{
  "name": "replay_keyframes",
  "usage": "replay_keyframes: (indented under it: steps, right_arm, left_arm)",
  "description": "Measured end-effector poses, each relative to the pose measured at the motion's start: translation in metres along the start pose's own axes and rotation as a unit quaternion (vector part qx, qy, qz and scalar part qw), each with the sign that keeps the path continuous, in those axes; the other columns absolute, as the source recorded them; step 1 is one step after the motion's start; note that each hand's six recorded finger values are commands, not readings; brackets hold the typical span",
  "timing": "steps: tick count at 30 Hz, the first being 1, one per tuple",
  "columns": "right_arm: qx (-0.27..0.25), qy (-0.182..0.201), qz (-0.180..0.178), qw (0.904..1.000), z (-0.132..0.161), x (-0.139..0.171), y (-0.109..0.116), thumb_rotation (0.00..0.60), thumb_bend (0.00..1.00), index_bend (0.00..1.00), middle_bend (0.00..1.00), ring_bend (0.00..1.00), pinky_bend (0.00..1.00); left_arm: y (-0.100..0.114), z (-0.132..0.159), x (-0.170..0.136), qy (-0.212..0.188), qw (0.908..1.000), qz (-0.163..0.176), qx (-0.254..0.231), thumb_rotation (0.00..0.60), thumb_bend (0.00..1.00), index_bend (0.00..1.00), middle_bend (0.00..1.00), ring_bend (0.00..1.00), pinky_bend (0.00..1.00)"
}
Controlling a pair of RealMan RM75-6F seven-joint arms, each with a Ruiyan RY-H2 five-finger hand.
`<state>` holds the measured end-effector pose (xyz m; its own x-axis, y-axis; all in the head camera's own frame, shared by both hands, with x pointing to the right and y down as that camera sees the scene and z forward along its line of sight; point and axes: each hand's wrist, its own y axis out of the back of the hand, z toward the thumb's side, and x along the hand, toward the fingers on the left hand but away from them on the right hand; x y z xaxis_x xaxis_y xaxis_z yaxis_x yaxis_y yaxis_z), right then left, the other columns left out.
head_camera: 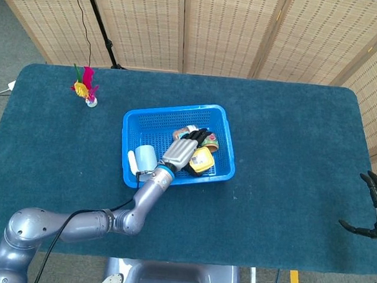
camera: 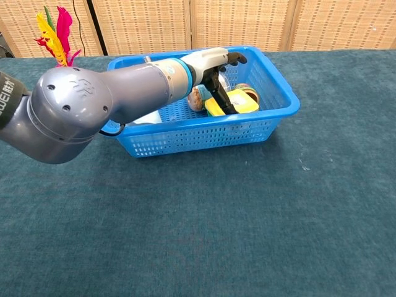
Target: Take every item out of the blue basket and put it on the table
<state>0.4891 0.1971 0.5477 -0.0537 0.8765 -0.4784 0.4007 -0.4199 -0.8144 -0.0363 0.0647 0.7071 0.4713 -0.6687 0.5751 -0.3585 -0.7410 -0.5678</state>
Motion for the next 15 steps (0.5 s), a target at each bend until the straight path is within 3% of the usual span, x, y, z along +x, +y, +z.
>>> replay_keyframes:
  steps: [4, 12, 15]
  right_arm:
    - [-0.001, 0.002, 0.000, 1.0000, 0.0007, 0.0004, 0.0004, 0.600, 0.00, 0.00, 0.00, 0.00, 0.00]
    - [-0.001, 0.004, 0.004, 1.0000, 0.0018, 0.0007, -0.0010, 0.600, 0.00, 0.00, 0.00, 0.00, 0.00]
    - [0.000, 0.004, 0.005, 1.0000, 0.0021, 0.0008, -0.0011, 0.600, 0.00, 0.00, 0.00, 0.00, 0.00]
  left_arm:
    - [-0.0008, 0.0000, 0.0008, 0.004, 0.9999, 0.012, 0.006, 0.600, 0.21, 0.21, 0.06, 0.15, 0.40]
    - [-0.0018, -0.0001, 0.0004, 0.008, 0.9995, 0.024, 0.019, 0.600, 0.27, 0.40, 0.20, 0.28, 0.48]
    - [-0.0027, 0.0002, 0.0001, 0.007, 0.9994, 0.027, 0.022, 0.600, 0.34, 0.47, 0.25, 0.33, 0.52]
